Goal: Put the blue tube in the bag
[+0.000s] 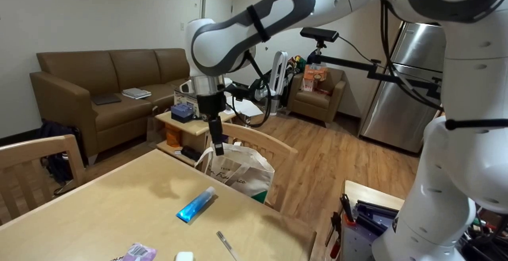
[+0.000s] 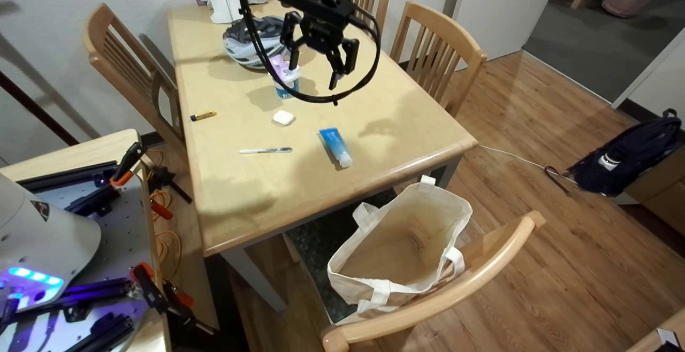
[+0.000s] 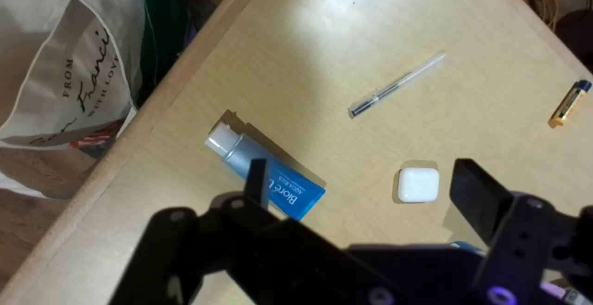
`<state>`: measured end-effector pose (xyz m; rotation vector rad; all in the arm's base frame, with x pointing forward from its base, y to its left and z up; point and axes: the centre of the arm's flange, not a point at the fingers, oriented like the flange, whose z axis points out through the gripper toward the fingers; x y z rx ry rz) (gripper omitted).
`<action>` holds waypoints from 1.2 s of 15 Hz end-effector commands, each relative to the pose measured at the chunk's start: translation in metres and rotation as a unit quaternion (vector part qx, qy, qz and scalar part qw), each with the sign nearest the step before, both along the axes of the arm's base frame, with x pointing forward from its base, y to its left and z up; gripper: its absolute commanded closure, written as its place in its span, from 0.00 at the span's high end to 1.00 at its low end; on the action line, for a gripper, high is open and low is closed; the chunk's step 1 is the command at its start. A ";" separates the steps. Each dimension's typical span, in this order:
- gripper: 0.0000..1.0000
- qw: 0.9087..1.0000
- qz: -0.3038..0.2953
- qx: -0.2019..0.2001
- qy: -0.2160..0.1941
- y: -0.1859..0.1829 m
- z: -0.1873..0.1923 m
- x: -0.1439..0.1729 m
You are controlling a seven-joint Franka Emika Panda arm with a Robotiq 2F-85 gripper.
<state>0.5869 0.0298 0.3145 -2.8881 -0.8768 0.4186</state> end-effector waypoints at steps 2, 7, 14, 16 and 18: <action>1.00 0.993 0.117 0.006 -0.006 0.033 -0.014 0.029; 1.00 0.987 0.159 0.018 -0.005 0.060 -0.022 0.021; 1.00 0.945 0.314 0.021 -0.090 0.086 -0.056 0.055; 1.00 0.927 0.354 0.044 -0.114 0.094 -0.076 0.061; 1.00 0.939 0.326 0.036 -0.103 0.096 -0.067 0.050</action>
